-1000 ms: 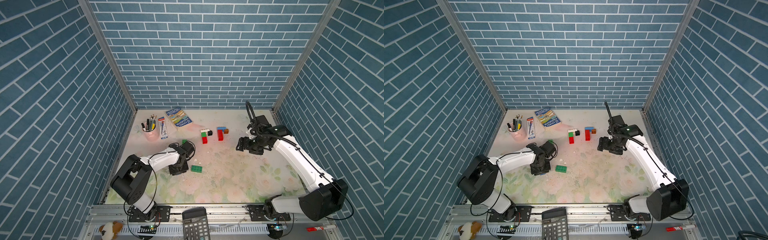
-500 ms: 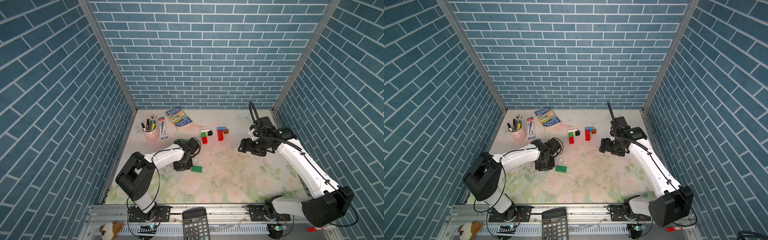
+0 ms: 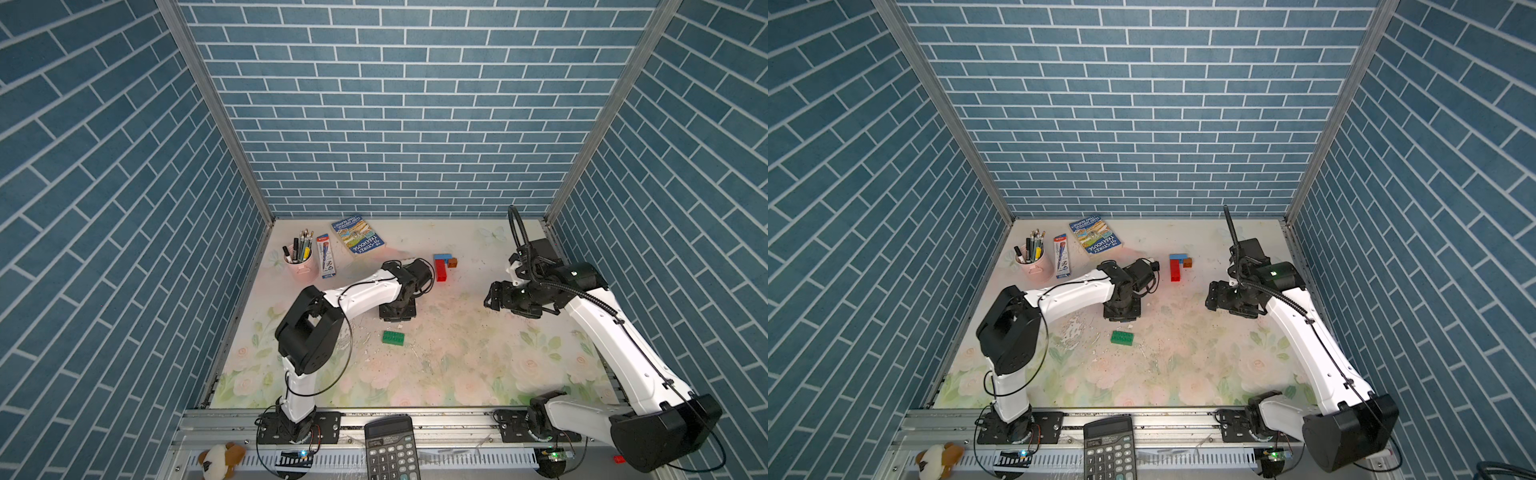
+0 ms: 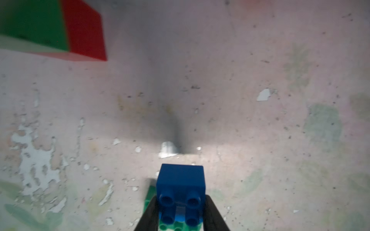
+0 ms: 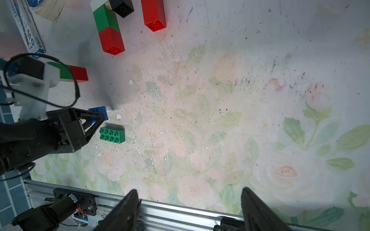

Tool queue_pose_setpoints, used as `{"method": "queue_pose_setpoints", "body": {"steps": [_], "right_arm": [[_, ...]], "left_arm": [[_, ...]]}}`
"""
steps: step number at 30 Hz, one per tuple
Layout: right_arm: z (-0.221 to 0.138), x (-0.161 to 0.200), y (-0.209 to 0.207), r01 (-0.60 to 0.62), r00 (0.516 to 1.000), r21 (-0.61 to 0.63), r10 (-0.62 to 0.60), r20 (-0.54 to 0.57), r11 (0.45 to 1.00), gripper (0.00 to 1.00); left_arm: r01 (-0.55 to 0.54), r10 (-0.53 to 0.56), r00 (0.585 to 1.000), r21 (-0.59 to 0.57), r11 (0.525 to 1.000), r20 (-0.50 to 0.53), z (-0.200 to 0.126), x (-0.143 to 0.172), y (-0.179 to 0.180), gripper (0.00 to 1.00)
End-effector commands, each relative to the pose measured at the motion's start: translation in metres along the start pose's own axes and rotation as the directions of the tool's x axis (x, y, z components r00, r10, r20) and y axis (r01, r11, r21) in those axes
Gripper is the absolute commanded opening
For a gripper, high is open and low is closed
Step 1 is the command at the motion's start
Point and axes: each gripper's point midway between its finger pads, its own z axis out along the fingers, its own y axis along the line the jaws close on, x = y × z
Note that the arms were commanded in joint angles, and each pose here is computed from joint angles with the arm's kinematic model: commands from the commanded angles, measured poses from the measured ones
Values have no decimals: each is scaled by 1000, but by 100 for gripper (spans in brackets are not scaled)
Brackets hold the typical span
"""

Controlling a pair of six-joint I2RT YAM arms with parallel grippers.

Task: Assemble the letter r with lego
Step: Move the lego brick at the center of the board, then pick up the lego brick from the center of the board.

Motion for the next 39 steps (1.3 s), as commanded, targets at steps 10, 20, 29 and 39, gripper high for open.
{"method": "queue_pose_setpoints", "body": {"steps": [10,20,29,39], "right_arm": [[-15,42,-30,-13,999,56,15,-36,998,81],[-22,49,-35,-36,999,62,38,-19,997,88],[-12,42,-30,-140,990,43,139,14,989,88],[48,31,37,-166,985,31,164,61,986,88]], "left_arm": [[-41,43,998,34,999,-51,26,4,-58,34],[-83,84,996,75,994,-15,4,-4,-71,68],[-113,99,988,117,987,119,-68,-24,-38,84],[25,-70,964,178,984,255,-121,-9,133,98]]}}
